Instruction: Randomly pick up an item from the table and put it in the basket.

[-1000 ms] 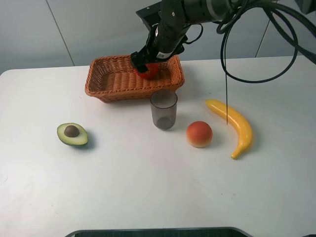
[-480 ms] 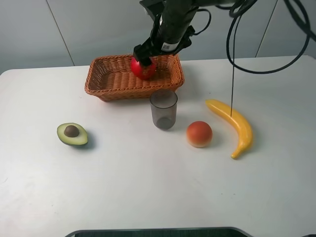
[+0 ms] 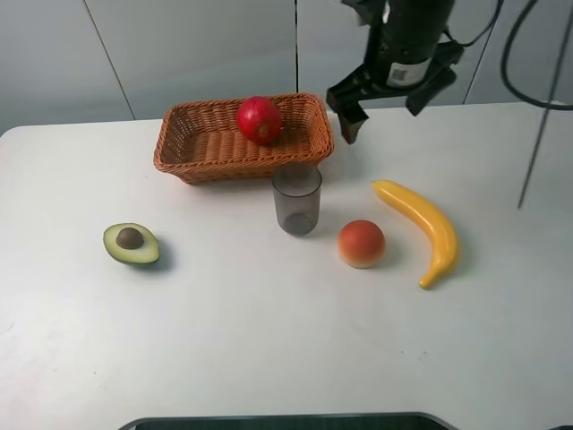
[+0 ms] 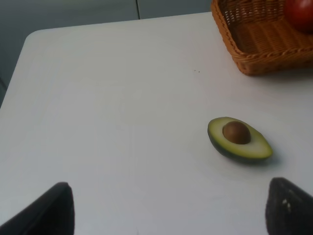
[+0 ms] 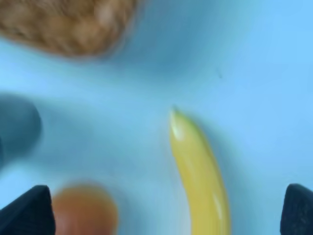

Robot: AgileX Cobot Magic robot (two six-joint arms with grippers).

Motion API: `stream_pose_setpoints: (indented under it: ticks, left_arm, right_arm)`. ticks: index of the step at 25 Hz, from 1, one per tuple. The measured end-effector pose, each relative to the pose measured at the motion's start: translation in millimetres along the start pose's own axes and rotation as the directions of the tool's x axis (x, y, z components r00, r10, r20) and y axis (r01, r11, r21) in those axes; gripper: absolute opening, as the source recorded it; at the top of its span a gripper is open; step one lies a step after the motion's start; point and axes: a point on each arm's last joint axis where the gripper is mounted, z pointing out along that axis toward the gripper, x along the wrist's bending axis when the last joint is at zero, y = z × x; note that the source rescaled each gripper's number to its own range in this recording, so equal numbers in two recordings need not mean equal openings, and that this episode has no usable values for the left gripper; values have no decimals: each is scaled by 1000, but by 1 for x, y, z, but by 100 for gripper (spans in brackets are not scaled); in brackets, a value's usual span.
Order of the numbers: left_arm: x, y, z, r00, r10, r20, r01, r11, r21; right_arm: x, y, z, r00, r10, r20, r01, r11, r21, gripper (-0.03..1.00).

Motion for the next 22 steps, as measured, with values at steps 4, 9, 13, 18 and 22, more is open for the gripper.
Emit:
stream_pose_setpoints:
  ticks: [4, 9, 13, 18, 22]
  left_arm:
    - [0, 0, 0, 1000, 0, 0, 0, 1000, 0]
    - [0, 0, 0, 1000, 0, 0, 0, 1000, 0]
    - [0, 0, 0, 1000, 0, 0, 0, 1000, 0]
    - [0, 0, 0, 1000, 0, 0, 0, 1000, 0]
    - [0, 0, 0, 1000, 0, 0, 0, 1000, 0]
  right_arm:
    - [-42, -49, -21, 986, 167, -27, -166, 986, 26, 99]
    - [-84, -118, -49, 942, 335, 2, -335, 942, -12, 99]
    - [-93, -170, -78, 898, 439, -8, -436, 890, -133, 99]
    - [-80, -219, -104, 893, 449, -35, -438, 850, -292, 99]
    - [-68, -255, -114, 895, 442, -53, -424, 810, -404, 99]
